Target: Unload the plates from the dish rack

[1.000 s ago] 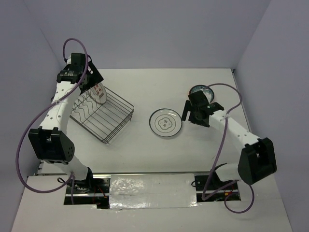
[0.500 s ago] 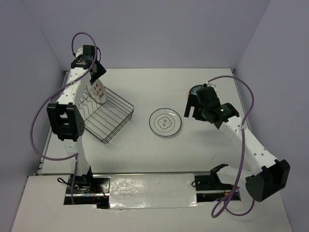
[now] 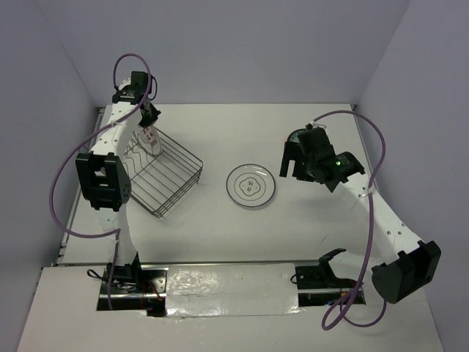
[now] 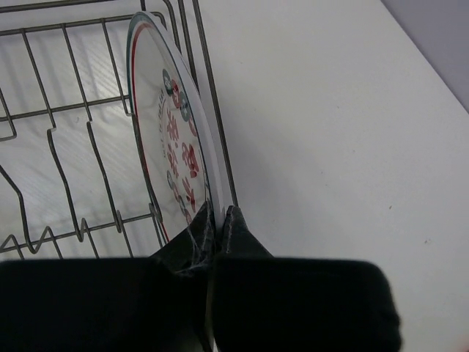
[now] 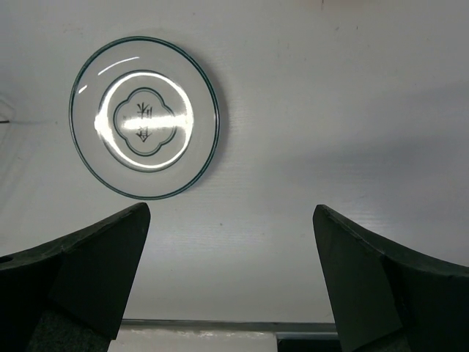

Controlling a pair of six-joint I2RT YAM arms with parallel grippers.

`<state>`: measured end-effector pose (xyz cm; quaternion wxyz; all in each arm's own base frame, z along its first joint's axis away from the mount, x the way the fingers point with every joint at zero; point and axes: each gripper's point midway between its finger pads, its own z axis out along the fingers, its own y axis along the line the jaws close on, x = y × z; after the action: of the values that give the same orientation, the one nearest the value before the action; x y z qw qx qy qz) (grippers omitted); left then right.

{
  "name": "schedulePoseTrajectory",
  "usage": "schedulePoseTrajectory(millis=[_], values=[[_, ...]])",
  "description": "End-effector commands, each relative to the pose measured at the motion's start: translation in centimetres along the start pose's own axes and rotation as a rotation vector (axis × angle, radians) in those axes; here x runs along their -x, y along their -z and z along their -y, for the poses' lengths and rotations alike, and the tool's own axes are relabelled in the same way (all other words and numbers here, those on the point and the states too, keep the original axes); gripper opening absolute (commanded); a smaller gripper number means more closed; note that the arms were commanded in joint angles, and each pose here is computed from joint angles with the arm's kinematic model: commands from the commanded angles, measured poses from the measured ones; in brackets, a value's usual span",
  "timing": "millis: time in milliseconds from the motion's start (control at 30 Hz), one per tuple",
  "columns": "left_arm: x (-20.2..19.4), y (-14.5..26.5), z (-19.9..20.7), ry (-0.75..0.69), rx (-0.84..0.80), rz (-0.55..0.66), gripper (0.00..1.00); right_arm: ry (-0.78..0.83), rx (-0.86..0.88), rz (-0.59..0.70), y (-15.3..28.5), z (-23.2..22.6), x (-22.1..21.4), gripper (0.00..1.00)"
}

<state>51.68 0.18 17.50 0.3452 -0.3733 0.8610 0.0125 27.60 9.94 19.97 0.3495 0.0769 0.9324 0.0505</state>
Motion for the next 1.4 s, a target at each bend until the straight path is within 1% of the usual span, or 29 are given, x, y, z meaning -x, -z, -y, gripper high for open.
schedulePoseTrajectory(millis=[0,200,267,367,467,500,533,567,600,633,667,700,733,767,800,833,867,900,933,967,1000,1033,1100,1133,1200,1267,1300,1333,1367], values=[[2.3,2.8,1.3,0.024,-0.057,0.062,0.0,0.0,0.01,0.059,1.7,-0.4,2.1,1.0],[6.7,9.8,2.2,0.052,-0.159,0.184,0.0,-0.01,0.005,0.074,1.9,-0.2,2.1,1.0],[8.0,12.1,2.9,0.045,-0.214,0.217,0.0,-0.017,0.003,0.073,2.1,-0.1,2.1,1.0],[9.7,16.5,5.1,-0.004,-0.352,0.271,0.0,-0.04,0.047,0.094,3.0,-0.9,3.2,1.0],[10.1,23.2,9.7,-0.189,-0.619,0.388,0.0,-0.075,0.125,0.121,5.2,-2.4,5.9,1.0],[9.7,25.0,10.8,-0.354,-0.672,0.464,0.0,-0.087,0.155,0.122,5.9,-2.9,6.7,1.0],[7.2,28.7,13.2,-0.478,-0.775,0.545,0.0,-0.125,0.163,0.122,6.6,-2.5,7.7,1.0],[5.9,30.0,13.7,-0.723,-0.763,0.672,0.0,-0.155,0.269,0.14,8.7,-4.1,9.9,1.0],[3.9,31.2,14.3,-0.857,-0.758,0.75,0.0,-0.177,0.325,0.141,9.7,-4.6,10.8,1.0],[-0.9,33.1,14.9,-0.986,-0.782,0.828,0.0,-0.227,0.351,0.17,10.6,-3.8,12.6,1.0],[-3.3,33.7,15.0,-1.103,-0.78,0.881,0.0,-0.26,0.418,0.214,12.8,-4.3,14.4,1.0],[-5.3,34.0,14.7,-1.311,-0.729,0.979,0.0,-0.262,0.513,0.193,13.8,-5.5,14.9,1.0],[-10.0,34.6,14.1,-1.433,-0.739,1.023,0.0,-0.276,0.546,0.207,14.5,-5.4,15.9,1.0],[-12.3,34.5,13.6,-1.553,-0.724,1.057,0.0,-0.276,0.588,0.229,16.0,-5.8,17.0,1.0],[-13.8,34.9,12.8,-1.726,-0.674,1.138,0.0,-0.274,0.636,0.171,15.5,-6.7,16.9,1.0],[-18.2,34.0,11.9,-1.856,-0.69,1.134,0.0,-0.279,0.649,0.153,15.4,-6.8,16.9,1.0],[-17.8,34.4,11.6,-1.852,-0.605,1.191,0.0,-0.286,0.654,0.126,14.7,-6.9,16.5,1.0],[-18.8,34.3,11.0,-1.893,-0.602,1.193,0.0,-0.289,0.664,0.116,14.4,-7.0,16.1,1.0],[-21.1,34.0,10.2,-1.963,-0.624,1.191,0.0,-0.3,0.653,0.081,12.6,-6.8,15.1,1.0],[-22.2,34.4,9.5,-1.981,-0.635,1.226,0.0,-0.298,0.664,0.076,12.3,-6.8,14.5,0.99],[-22.8,34.7,9.2,-1.987,-0.652,1.244,0.0,-0.3,0.669,0.052,11.6,-6.8,13.7,0.98],[-23.3,35.0,8.9,-1.995,-0.67,1.259,0.0,-0.315,0.666,-0.014,9.7,-6.7,11.8,0.98],[-24.5,35.6,8.4,-2.008,-0.69,1.287,0.0,-0.313,0.696,-0.07,8.6,-7.3,9.9,0.96],[-24.7,35.7,8.3,-2.007,-0.687,1.298,0.0,-0.307,0.671,-0.101,7.3,-6.9,8.6,0.96],[-25.2,36.1,8.0,-2.009,-0.682,1.321,0.0,-0.3,0.626,-0.121,6.1,-6.5,7.3,0.96],[-25.8,36.2,7.9,-2.004,-0.699,1.319,0.0,-0.324,0.646,-0.167,4.9,-6.6,5.5,0.96],[-26.4,36.6,7.8,-1.997,-0.724,1.325,0.0,-0.32,0.686,-0.149,4.7,-7.1,5.6,0.93],[-26.7,36.8,7.8,-1.996,-0.74,1.326,0.0,-0.347,0.724,-0.211,4.3,-7.6,4.1,0.88],[-27.1,36.8,7.7,-1.989,-0.758,1.317,0.02,-0.344,0.756,-0.22,4.4,-8.1,3.9,0.82]])
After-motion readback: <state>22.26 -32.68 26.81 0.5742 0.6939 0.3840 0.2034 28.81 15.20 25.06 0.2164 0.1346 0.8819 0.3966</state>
